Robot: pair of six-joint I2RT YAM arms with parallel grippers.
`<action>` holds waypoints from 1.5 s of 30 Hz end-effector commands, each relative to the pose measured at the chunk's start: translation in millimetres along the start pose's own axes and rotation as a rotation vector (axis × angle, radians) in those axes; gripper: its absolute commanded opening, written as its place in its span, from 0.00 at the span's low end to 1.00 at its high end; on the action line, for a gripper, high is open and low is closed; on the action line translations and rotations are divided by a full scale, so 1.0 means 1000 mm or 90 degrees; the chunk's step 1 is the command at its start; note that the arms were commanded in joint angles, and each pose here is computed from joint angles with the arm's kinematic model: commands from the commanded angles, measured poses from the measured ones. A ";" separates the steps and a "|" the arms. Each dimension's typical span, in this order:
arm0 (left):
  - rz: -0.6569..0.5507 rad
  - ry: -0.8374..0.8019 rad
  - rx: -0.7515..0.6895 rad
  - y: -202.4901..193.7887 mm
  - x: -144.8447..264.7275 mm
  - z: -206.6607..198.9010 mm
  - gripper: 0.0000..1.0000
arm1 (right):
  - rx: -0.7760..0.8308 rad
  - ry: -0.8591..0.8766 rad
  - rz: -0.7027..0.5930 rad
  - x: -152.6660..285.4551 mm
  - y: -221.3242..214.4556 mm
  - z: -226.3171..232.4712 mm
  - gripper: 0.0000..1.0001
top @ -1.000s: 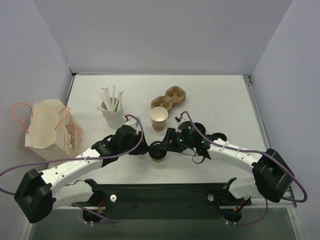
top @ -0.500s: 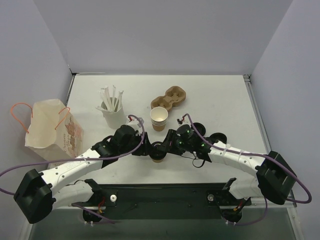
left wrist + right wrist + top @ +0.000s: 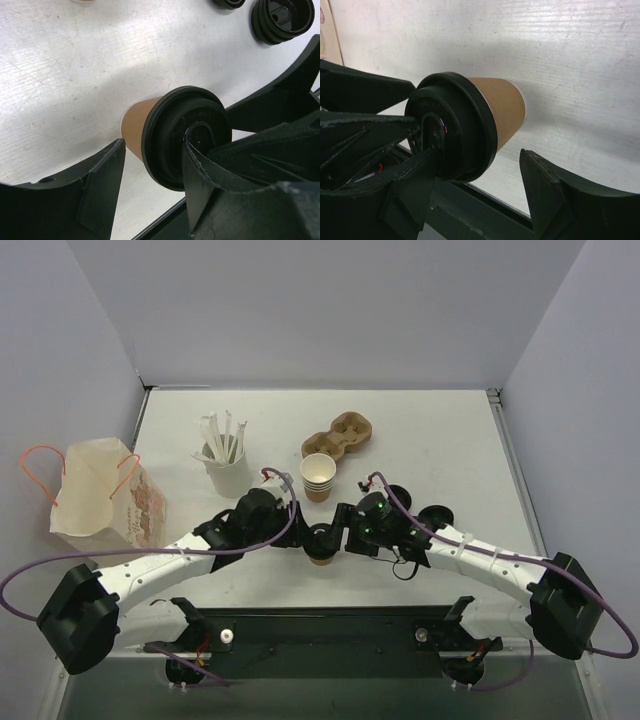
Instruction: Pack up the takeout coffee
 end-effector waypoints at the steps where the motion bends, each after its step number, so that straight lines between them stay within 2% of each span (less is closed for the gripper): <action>1: 0.063 0.069 -0.034 -0.028 -0.005 0.024 0.58 | 0.026 0.017 -0.016 0.022 0.014 0.010 0.67; 5: 0.064 0.069 -0.035 -0.030 -0.005 0.024 0.57 | 0.028 0.029 -0.027 0.033 0.026 0.006 0.65; 8: 0.061 0.064 -0.034 -0.030 -0.006 0.023 0.57 | 0.022 0.032 -0.042 0.040 0.035 0.000 0.56; 9: 0.062 0.063 -0.035 -0.030 -0.006 0.022 0.57 | 0.022 0.036 -0.046 0.043 0.037 0.000 0.50; 15: 0.063 0.062 -0.036 -0.032 -0.006 0.022 0.58 | 0.029 0.026 -0.035 0.038 0.043 -0.006 0.38; 22: 0.067 0.063 -0.035 -0.035 -0.006 0.022 0.58 | 0.043 0.048 0.001 0.023 0.041 -0.001 0.36; 31: 0.065 0.064 -0.034 -0.035 -0.006 0.022 0.58 | 0.039 0.022 0.019 0.008 0.039 -0.008 0.31; 38: 0.083 0.073 -0.025 -0.049 -0.010 0.029 0.58 | 0.007 -0.057 0.029 -0.006 0.029 -0.037 0.25; 45: 0.094 0.099 -0.011 -0.067 -0.014 0.041 0.58 | -0.023 -0.125 0.064 -0.015 -0.016 -0.083 0.22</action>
Point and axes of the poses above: each gripper's point midway between its finger pads, its own x axis back along the fingers, its own z axis along the line the jaws close on, y = z × x, the point moved 4 cm from there along x, back along the fingers, and after that the axes turned 10 degrees about -x, right-handed, at the moved point
